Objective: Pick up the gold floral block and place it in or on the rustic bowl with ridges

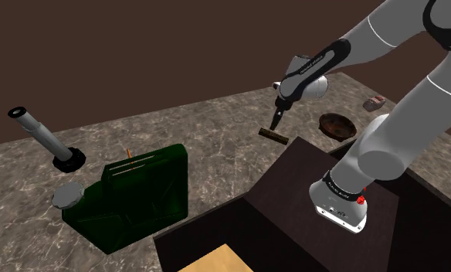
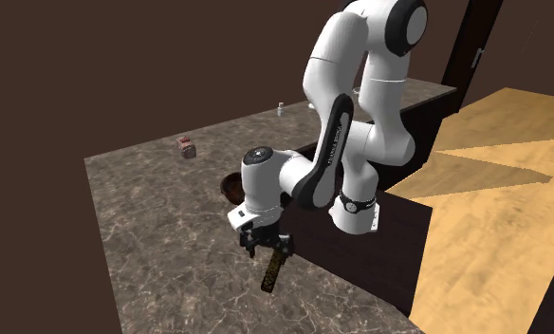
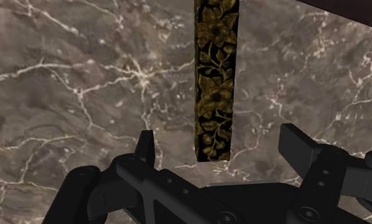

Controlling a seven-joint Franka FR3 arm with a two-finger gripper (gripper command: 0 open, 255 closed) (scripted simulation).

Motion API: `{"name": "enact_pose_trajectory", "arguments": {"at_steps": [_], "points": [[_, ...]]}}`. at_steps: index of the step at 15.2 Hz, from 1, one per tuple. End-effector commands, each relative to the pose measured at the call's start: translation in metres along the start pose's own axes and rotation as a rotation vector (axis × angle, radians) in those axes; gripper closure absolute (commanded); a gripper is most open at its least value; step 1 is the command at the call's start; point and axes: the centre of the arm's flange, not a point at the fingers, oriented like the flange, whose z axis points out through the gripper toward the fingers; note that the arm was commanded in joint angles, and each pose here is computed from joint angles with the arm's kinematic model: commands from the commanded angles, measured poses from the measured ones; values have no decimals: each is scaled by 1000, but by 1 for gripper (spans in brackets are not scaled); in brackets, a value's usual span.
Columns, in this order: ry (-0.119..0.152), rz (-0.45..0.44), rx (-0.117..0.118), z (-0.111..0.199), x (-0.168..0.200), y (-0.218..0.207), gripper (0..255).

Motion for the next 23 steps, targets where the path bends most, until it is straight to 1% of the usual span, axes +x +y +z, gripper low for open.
{"name": "enact_pose_trajectory", "arguments": {"at_steps": [1, 7, 15, 16, 23], "points": [[1, -3, -4, 13, -1, 4, 0], [1, -3, -4, 47, -1, 4, 0], [1, -3, -4, 47, -1, 4, 0], [1, -3, -4, 47, -1, 4, 255], [1, -3, -4, 47, -1, 4, 255]]}}
